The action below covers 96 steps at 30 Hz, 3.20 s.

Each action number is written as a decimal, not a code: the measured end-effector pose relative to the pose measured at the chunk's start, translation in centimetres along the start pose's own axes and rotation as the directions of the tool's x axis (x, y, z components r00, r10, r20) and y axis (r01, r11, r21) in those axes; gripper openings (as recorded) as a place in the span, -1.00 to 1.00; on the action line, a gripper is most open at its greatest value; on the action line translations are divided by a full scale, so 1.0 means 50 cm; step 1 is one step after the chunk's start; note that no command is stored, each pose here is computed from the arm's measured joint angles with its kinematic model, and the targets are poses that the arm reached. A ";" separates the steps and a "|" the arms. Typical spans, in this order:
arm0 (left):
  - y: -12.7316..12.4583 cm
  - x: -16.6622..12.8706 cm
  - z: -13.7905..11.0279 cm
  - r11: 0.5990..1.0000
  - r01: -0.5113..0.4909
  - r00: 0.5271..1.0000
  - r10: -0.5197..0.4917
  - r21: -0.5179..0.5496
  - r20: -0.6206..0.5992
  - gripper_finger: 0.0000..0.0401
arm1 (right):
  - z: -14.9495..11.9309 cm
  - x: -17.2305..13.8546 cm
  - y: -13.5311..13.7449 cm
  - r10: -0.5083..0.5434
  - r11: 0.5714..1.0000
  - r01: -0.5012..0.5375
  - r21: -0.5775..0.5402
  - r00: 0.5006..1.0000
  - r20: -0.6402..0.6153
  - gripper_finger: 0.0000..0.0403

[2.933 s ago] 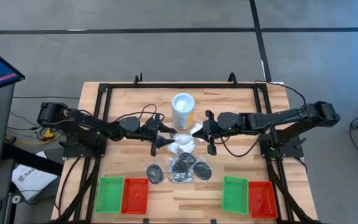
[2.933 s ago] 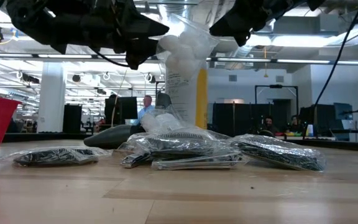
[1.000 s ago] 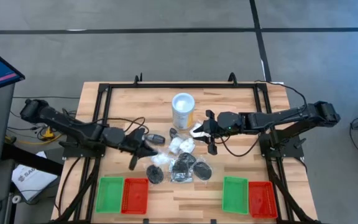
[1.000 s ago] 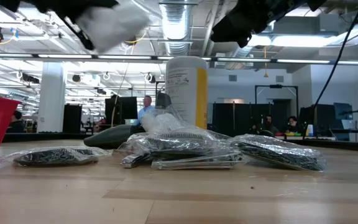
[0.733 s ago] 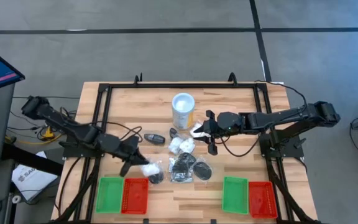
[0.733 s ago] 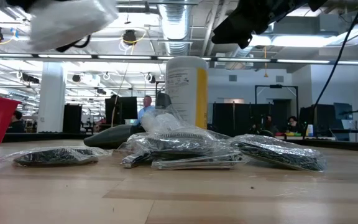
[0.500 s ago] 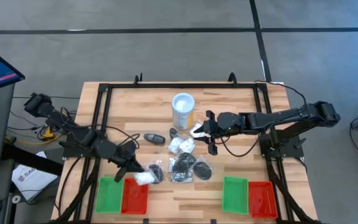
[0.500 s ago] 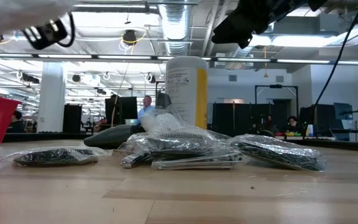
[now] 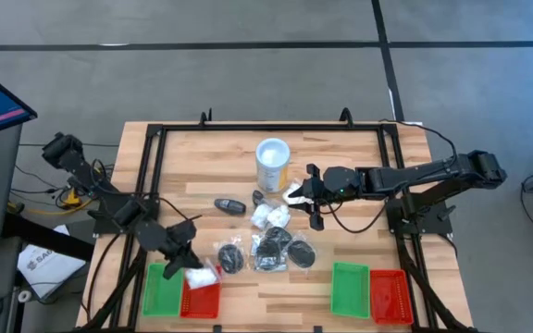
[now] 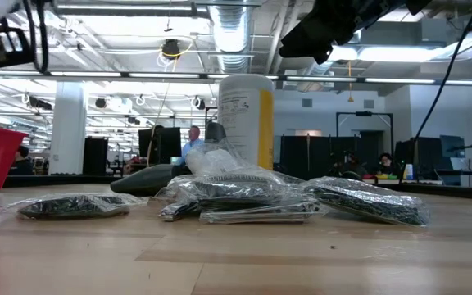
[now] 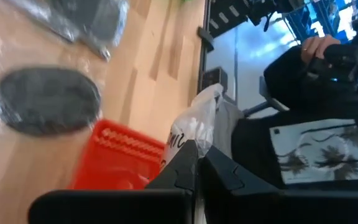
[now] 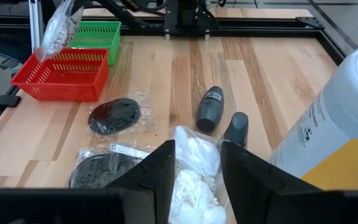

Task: Pick & Place Travel size toiletries
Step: Put the cotton pack into the left green bin, then put the deodorant into the right red bin

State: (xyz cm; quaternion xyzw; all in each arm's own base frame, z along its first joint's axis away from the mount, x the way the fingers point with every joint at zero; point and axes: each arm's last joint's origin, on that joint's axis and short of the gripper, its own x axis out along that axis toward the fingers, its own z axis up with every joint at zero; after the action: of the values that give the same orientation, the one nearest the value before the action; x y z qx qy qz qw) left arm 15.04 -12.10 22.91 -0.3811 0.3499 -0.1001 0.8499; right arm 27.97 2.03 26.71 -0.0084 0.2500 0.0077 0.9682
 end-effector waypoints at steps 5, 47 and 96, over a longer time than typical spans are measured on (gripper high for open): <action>-0.020 -0.017 -0.009 0.996 -0.045 0.996 0.039 -0.080 -0.084 -1.00 | 0.000 0.000 0.000 0.000 1.000 0.000 -0.002 1.000 0.000 -0.39; -0.008 -0.036 -0.066 0.831 -0.556 0.752 0.503 0.001 -0.426 -1.00 | 0.001 0.000 0.000 0.000 1.000 0.000 -0.002 1.000 0.004 -0.40; -0.006 -0.037 -0.051 0.856 -0.517 0.791 0.471 -0.013 -0.390 -0.50 | 0.001 0.000 0.000 0.001 1.000 -0.001 0.001 1.000 0.004 -0.39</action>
State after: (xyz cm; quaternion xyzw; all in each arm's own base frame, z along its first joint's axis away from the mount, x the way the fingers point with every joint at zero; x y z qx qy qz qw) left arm 11.98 -12.95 22.89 -0.2999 0.5976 0.0761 0.7397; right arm 27.99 2.03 26.74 -0.0080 0.2482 0.0081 0.9686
